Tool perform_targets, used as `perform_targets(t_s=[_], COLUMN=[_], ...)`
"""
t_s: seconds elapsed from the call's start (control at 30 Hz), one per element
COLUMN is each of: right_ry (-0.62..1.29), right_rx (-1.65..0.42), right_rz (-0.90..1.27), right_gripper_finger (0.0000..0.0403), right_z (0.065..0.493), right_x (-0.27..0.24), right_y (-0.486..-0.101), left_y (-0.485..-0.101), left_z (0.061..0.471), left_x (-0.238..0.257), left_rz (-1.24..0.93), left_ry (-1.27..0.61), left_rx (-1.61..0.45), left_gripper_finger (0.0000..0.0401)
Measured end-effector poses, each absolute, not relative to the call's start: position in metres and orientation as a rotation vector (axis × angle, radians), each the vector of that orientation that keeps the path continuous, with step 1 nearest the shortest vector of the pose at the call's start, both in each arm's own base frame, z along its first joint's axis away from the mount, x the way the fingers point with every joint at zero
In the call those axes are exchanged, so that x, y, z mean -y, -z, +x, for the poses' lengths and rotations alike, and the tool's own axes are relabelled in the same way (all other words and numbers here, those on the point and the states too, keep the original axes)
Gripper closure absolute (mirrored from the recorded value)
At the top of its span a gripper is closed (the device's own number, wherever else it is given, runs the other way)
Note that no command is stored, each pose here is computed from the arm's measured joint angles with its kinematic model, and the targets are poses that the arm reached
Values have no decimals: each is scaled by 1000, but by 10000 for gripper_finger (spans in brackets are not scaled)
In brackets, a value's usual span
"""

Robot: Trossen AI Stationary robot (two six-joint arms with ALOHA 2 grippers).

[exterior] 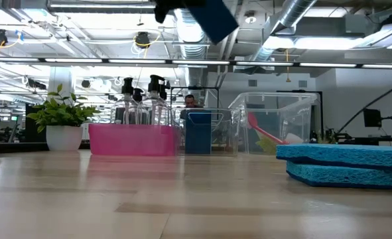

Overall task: Pick & Place Kitchen Sink Supplies
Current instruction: Put the blue sponge into the transparent bin

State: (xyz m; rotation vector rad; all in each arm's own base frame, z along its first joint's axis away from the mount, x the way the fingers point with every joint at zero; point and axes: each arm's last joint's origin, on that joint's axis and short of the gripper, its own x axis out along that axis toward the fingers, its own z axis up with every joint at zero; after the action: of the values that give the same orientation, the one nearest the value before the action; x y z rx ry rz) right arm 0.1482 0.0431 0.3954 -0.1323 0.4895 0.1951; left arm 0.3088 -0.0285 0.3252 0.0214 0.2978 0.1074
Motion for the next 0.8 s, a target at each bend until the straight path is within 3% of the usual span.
perform_targets(t_s=[0.47, 0.8], right_ry=[231, 382], right_rx=[-317, -328], right_rz=[-41, 139], right_gripper_finger=[301, 301], right_z=[137, 154], right_x=[-8, 7], right_y=[-333, -303], left_y=[-350, -352], left_z=[293, 300], left_x=[-89, -156], left_rz=[77, 217], left_ry=[-210, -204], left_rx=[-415, -541], left_gripper_finger=[374, 378])
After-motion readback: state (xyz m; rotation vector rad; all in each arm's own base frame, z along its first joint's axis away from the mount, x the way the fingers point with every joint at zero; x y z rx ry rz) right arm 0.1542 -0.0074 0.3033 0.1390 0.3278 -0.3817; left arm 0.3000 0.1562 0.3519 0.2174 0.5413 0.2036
